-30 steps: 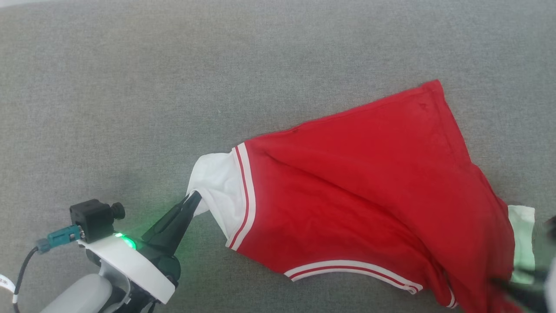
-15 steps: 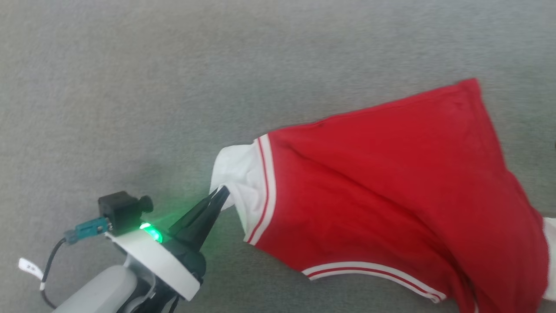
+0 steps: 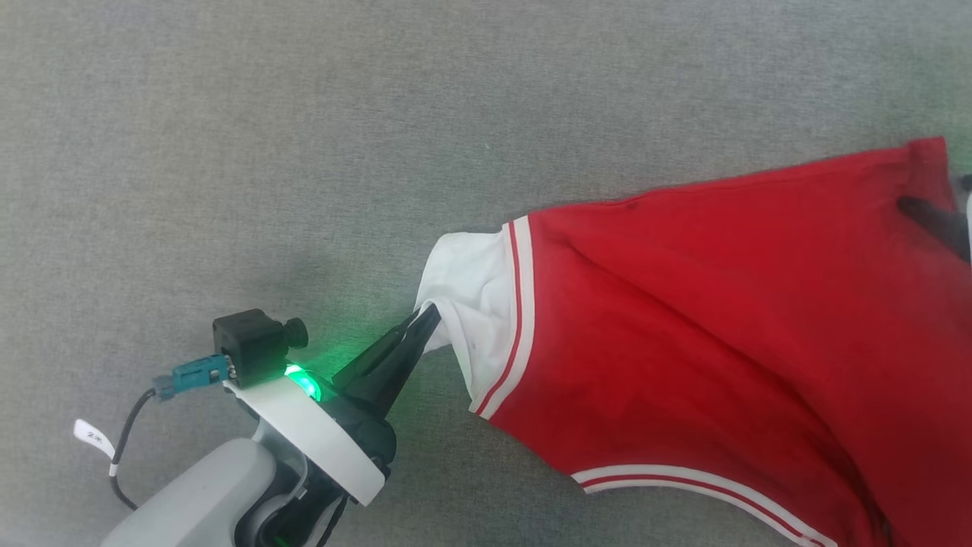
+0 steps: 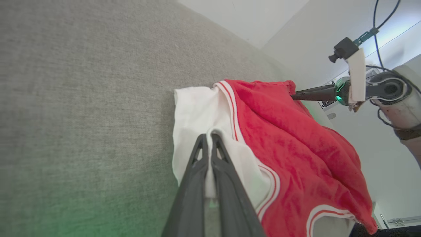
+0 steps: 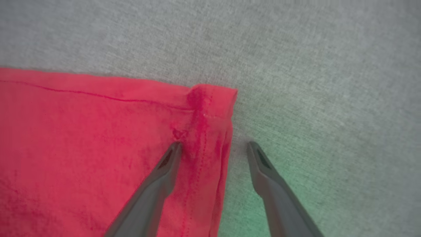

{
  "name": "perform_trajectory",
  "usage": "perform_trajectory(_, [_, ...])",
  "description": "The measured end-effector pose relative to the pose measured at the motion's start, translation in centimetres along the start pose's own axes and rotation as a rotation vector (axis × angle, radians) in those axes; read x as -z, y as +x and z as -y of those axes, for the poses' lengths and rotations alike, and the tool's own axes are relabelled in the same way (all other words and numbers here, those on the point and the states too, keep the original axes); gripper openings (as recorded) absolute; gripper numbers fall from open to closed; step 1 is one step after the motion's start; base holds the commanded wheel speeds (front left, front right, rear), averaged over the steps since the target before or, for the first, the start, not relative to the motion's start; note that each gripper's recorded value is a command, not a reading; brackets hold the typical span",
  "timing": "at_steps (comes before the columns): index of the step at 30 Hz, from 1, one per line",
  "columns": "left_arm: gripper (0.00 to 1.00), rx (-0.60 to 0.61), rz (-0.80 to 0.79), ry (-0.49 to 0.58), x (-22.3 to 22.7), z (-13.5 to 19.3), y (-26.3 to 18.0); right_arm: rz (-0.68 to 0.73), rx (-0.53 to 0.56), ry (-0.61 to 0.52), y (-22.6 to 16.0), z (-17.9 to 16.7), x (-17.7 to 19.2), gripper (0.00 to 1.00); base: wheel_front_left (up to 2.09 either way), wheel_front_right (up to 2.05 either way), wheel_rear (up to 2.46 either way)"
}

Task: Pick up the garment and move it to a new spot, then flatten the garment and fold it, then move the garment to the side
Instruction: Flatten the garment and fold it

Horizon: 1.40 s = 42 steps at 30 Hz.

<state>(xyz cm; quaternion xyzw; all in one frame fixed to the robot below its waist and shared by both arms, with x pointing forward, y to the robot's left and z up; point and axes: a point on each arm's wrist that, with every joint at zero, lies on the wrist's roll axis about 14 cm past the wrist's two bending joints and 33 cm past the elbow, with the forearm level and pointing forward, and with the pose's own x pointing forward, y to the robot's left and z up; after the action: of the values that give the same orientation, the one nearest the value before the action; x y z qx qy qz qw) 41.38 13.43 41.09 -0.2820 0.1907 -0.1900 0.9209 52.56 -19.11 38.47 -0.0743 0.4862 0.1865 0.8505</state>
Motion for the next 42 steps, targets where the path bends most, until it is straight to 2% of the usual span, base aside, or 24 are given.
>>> perform_trajectory(2, [0.0, -0.003, 0.002, 0.0, -0.1, -0.1, 0.0, -0.025, 0.006, -0.029, 0.2, 0.0, 0.4, 1.0, 0.0, 0.0, 0.0])
perform_trajectory(3, [0.0, -0.002, 0.004, 0.001, -0.1, -0.1, 0.0, -0.032, 0.009, -0.036, 0.1, 0.1, 0.5, 0.85, 0.0, 0.0, 0.0])
perform_trajectory(4, [0.0, -0.002, 0.005, 0.0, -0.2, -0.1, 0.1, -0.037, 0.009, -0.029, 0.1, 0.2, 0.6, 0.4, 0.0, 0.0, 0.0])
perform_trajectory(6, [0.0, 0.0, 0.004, -0.001, -0.1, 0.0, 0.2, -0.018, 0.008, -0.007, 0.0, 0.5, 0.6, 0.0, 0.0, 0.0, 0.0])
perform_trajectory(11, [0.0, -0.007, 0.011, 0.007, -0.9, -0.6, 0.8, 0.137, 0.013, 0.108, -0.7, 1.5, -1.5, 0.0, 0.0, 0.0, 0.0])
perform_trajectory(19, [0.0, 0.078, 0.111, 0.104, -8.3, 0.3, 4.7, 0.455, 0.073, 0.269, -4.4, 5.5, -8.8, 0.0, 0.0, 0.0, 0.0])
perform_trajectory(24, [0.0, 0.104, 0.213, 0.16, -16.4, 0.6, 9.3, 0.76, 0.136, 0.377, -8.3, 9.1, -15.9, 0.0, 0.0, 0.0, 0.0])
perform_trajectory(29, [0.0, 0.078, 0.423, 0.16, -26.7, 0.6, 12.8, 0.964, 0.225, 0.439, -11.6, 12.3, -20.6, 0.0, 0.0, 0.0, 0.0])
perform_trajectory(32, [0.0, 0.096, 0.561, 0.144, -32.1, 2.3, 14.0, 1.069, 0.264, 0.463, -13.9, 13.6, -22.7, 0.0, 0.0, 0.0, 0.0])
perform_trajectory(36, [0.0, 0.156, 0.739, 0.14, -38.8, 6.0, 13.3, 1.236, 0.315, 0.476, -18.7, 15.0, -25.3, 0.0, 0.0, 0.0, 0.0])
perform_trajectory(38, [0.0, 0.179, 0.782, 0.125, -40.3, 7.2, 12.8, 1.258, 0.329, 0.477, -19.6, 15.1, -25.9, 0.0, 0.0, 0.0, 0.0])
perform_trajectory(42, [0.0, 0.194, 0.775, 0.118, -39.8, 7.5, 12.6, 1.22, 0.331, 0.485, -18.4, 15.1, -25.6, 0.0, 0.0, 0.0, 0.0])
